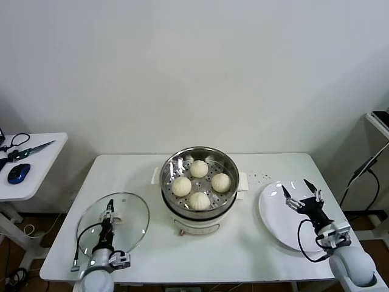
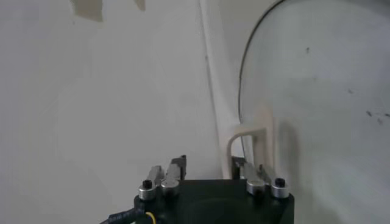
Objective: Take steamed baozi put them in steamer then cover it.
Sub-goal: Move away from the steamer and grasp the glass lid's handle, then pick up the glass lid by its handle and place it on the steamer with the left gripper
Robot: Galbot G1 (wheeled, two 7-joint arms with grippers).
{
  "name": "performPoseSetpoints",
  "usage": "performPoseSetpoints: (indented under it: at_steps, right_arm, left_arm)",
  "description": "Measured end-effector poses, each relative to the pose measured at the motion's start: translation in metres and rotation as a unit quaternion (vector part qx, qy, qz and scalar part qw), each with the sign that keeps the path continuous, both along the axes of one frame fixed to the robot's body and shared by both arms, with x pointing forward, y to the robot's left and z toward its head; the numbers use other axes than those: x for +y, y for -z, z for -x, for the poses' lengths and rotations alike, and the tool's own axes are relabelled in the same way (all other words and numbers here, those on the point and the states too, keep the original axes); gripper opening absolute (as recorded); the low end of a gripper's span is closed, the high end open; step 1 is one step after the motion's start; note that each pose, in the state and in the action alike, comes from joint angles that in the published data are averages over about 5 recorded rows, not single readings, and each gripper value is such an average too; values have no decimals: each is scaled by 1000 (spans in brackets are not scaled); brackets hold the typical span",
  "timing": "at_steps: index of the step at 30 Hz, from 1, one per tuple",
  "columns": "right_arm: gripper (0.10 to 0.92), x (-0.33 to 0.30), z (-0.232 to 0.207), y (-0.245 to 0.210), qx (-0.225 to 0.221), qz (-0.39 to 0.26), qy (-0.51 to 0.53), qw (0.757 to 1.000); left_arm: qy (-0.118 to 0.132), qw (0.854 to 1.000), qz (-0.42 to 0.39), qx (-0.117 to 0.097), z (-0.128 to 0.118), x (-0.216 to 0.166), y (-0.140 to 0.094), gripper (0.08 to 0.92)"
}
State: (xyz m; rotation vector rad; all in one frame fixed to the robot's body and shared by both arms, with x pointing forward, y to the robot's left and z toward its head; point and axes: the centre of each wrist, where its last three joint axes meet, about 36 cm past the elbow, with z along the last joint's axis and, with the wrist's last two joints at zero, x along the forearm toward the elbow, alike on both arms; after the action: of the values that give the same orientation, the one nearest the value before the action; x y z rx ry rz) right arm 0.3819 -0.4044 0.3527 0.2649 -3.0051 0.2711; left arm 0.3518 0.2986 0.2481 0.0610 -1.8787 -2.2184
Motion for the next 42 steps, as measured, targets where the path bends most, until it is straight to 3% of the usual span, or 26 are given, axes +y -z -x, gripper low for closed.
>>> performPoseSetpoints:
  at_steps: [11, 19, 33, 42]
  right_arm:
    - [823, 2, -2, 4, -2, 10, -4, 1000]
    - [823, -2, -5, 5, -3, 18, -4, 1000]
    - [823, -10, -15, 9, -1, 39, -7, 999]
    - [823, -13, -25, 15, 1, 52, -10, 999]
  left_arm:
    - [5, 1000, 11, -5, 4, 3, -9, 162]
    - [-2, 999, 17, -43, 17, 6, -42, 151]
    - [-35, 991, 5, -131, 41, -15, -143, 151]
    - [-14, 989, 4, -146, 28, -56, -182, 151]
